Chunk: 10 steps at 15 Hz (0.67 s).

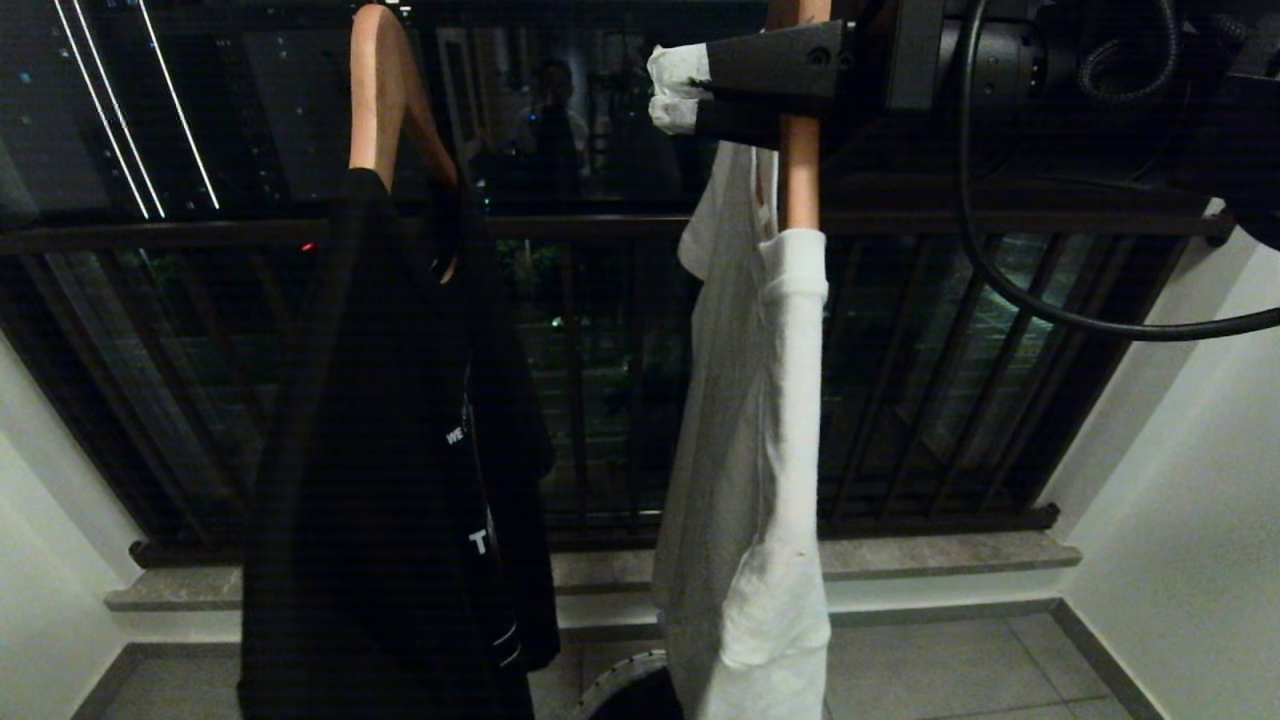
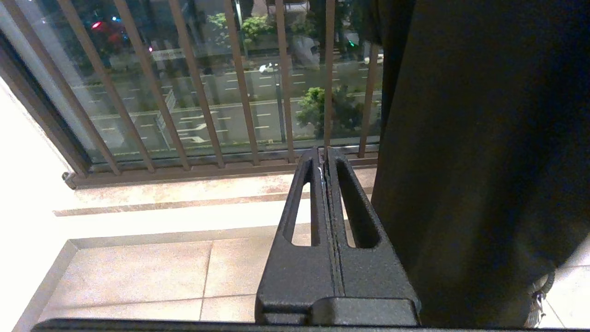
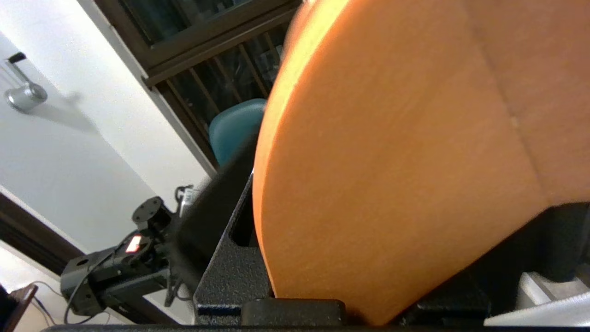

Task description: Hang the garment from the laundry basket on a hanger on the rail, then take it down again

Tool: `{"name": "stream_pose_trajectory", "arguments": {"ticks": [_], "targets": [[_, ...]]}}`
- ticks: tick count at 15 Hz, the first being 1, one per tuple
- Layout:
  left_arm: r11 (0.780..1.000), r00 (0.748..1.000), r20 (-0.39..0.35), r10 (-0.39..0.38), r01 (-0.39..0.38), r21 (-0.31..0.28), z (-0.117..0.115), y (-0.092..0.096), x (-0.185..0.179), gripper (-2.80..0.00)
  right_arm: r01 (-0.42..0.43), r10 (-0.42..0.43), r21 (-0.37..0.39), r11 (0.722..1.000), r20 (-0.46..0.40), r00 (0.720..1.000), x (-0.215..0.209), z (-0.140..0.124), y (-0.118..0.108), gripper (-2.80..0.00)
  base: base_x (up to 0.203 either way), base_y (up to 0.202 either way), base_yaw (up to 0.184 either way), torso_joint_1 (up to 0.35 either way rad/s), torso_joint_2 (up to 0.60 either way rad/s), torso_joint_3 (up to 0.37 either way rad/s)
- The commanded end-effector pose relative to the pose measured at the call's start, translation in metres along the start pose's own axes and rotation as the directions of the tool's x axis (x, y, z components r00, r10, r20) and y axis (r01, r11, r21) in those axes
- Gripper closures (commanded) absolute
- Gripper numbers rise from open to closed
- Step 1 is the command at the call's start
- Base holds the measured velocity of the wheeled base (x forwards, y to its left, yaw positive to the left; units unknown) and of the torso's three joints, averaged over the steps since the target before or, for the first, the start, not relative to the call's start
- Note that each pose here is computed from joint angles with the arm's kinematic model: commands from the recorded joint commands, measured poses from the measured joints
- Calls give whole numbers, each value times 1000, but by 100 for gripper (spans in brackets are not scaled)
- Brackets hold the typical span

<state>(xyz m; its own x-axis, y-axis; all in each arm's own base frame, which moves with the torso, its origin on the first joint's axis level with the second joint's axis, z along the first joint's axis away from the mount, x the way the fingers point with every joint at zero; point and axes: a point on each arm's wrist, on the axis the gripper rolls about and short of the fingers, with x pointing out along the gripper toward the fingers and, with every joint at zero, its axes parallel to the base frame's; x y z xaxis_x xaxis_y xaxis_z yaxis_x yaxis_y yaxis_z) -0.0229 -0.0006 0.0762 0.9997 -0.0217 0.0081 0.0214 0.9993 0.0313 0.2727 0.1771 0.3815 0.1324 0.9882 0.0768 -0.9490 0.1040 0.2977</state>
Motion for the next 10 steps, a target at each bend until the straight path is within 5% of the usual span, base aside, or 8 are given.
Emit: {"name": "stream_pose_trajectory", "arguments": {"ticks": [1, 10], "targets": [[1000, 1000, -2, 0, 0, 0, -1, 0, 0, 0, -18, 18, -10, 1000, 5, 1000, -5, 2, 15, 0, 0, 0, 0, 0, 0, 0], [1000, 1000, -2, 0, 0, 0, -1, 0, 0, 0, 7, -8, 16, 1000, 27, 1000, -52, -7, 76, 0, 0, 0, 0, 0, 0, 0]]}}
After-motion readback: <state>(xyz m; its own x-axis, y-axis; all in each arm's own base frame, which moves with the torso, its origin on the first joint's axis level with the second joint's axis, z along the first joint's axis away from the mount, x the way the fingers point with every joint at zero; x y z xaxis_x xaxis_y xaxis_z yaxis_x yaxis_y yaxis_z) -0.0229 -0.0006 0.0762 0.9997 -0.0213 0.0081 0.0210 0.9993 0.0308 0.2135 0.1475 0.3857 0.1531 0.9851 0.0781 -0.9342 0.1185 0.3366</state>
